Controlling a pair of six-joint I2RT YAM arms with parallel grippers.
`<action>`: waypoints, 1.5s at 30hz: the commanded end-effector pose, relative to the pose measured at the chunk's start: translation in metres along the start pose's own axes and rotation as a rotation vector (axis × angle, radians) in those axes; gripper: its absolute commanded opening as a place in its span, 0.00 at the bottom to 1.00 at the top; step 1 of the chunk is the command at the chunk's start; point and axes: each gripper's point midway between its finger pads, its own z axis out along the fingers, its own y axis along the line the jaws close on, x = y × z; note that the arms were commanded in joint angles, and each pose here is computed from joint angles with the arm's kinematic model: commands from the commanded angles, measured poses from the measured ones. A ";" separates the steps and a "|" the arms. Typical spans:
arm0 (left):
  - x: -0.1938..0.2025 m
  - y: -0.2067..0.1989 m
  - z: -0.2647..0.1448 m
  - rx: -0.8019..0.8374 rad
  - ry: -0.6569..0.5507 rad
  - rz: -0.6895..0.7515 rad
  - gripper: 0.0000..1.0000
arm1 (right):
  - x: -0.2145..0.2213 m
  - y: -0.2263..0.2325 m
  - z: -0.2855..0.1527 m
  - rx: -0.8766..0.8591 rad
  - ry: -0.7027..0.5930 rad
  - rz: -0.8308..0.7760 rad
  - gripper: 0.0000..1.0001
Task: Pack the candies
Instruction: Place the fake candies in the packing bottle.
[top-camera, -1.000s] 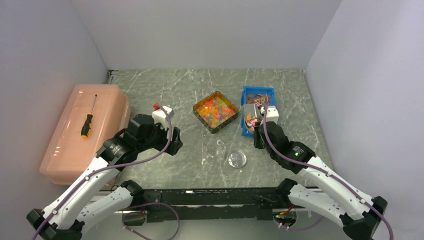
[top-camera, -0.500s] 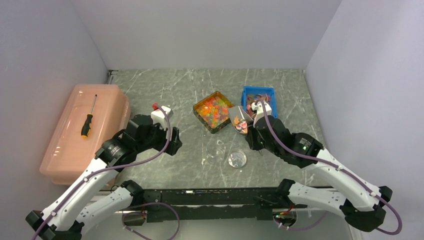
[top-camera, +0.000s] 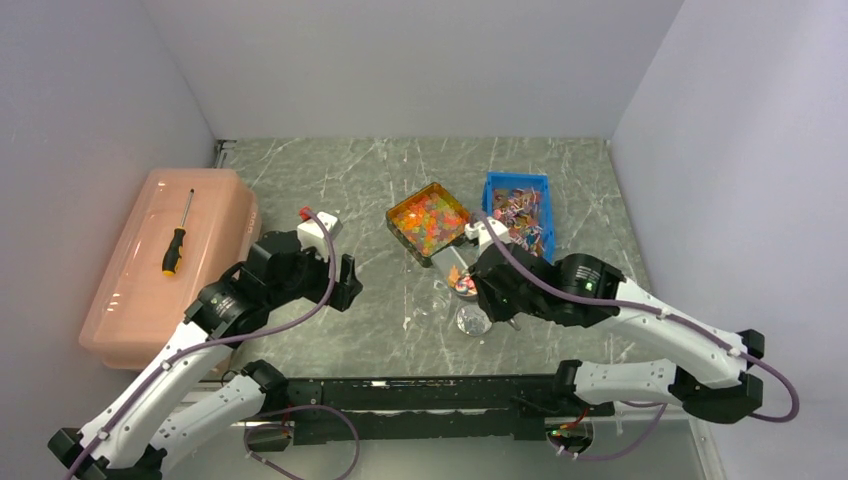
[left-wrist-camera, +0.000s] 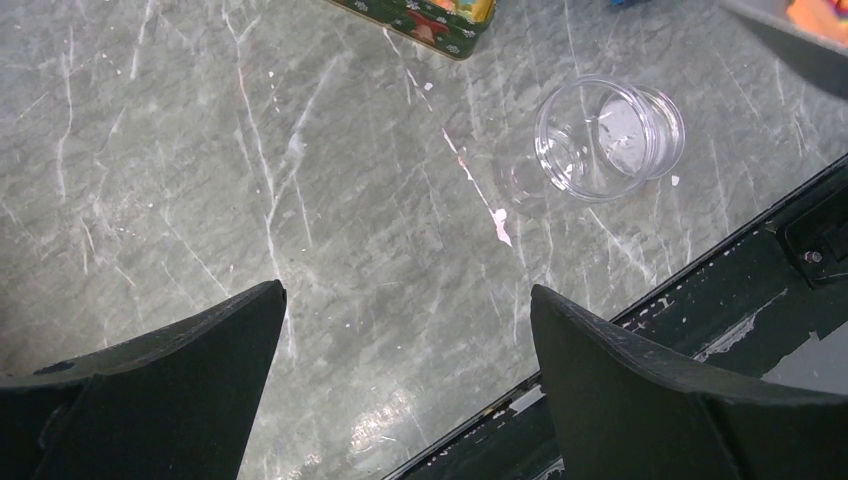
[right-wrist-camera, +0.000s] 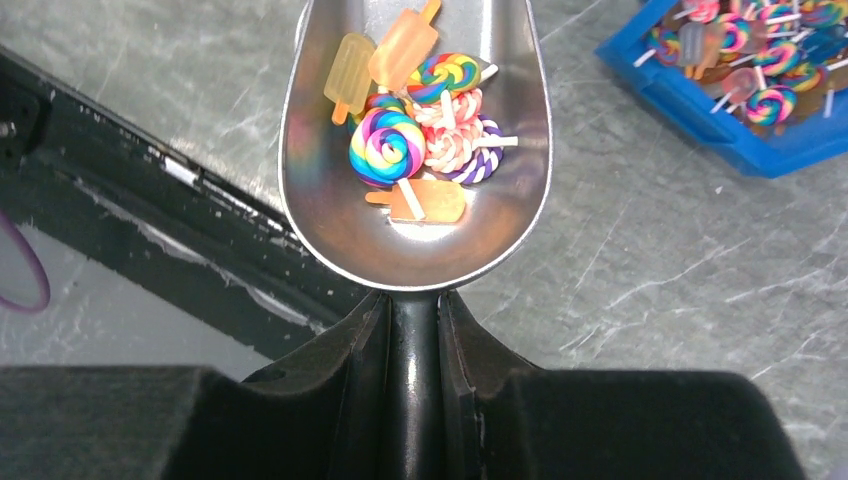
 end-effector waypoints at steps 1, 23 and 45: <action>-0.008 0.001 -0.005 -0.009 -0.037 -0.007 1.00 | 0.005 0.013 -0.014 -0.014 0.049 -0.024 0.00; -0.009 -0.003 -0.009 0.014 -0.052 -0.005 0.99 | 0.038 0.042 -0.005 -0.082 0.221 -0.073 0.00; -0.010 -0.004 -0.011 0.022 -0.062 -0.004 0.99 | 0.045 0.033 0.023 -0.057 0.339 -0.092 0.00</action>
